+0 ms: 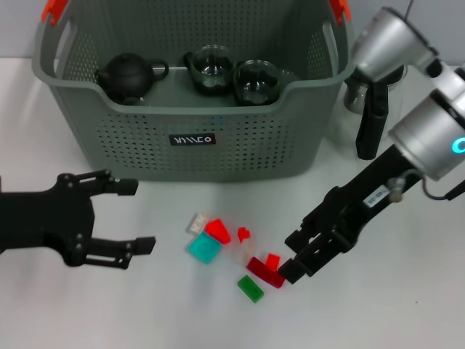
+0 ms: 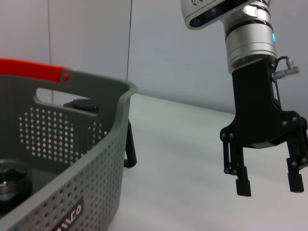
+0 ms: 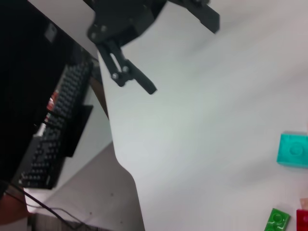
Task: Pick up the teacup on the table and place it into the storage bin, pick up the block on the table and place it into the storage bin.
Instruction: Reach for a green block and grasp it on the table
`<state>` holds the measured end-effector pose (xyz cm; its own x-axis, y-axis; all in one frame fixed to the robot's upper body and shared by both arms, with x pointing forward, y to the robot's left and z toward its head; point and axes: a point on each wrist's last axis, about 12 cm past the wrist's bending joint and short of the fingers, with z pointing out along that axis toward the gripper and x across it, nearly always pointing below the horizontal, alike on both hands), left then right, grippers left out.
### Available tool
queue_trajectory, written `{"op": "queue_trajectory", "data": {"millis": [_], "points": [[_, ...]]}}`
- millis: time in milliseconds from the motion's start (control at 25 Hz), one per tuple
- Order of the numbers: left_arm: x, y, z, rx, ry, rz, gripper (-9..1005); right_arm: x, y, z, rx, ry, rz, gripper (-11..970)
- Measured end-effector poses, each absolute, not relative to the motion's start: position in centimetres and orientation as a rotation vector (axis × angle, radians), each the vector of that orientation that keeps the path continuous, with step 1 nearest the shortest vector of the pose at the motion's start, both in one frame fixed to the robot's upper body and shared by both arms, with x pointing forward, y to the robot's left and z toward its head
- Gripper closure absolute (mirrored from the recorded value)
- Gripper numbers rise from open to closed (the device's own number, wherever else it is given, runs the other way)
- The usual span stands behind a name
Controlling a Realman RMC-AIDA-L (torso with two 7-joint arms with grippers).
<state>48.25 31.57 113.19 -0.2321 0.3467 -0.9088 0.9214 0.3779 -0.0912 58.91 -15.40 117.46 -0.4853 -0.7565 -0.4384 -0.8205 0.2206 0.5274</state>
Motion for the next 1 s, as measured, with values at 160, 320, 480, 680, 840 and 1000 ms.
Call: {"op": "queue_trajectory", "data": {"millis": [160,320,480,680,840,1000], "points": [[47.6,32.1,112.9,1.125,1.776,-0.825,90,58.8,-13.6,117.2,-1.570,2.445,1.061,256],[47.5,32.2,112.8,1.118,1.780,-0.828,103,58.7,-12.0,116.8,-1.587,2.500,0.985,255],[47.4,32.6,112.8,1.083,1.788,-0.820,158,58.8,-11.0,115.9,-1.547,2.576,0.923,255],[47.3,33.2,112.8,1.010,1.811,-0.827,225,58.8,-10.3,114.9,-1.527,2.627,0.877,256],[47.0,33.8,112.7,0.958,1.813,-0.827,211,58.7,-9.6,114.4,-1.532,2.647,0.834,255],[46.7,34.1,112.6,0.939,1.812,-0.826,137,58.6,-9.1,114.2,-1.542,2.650,0.806,255]]}}
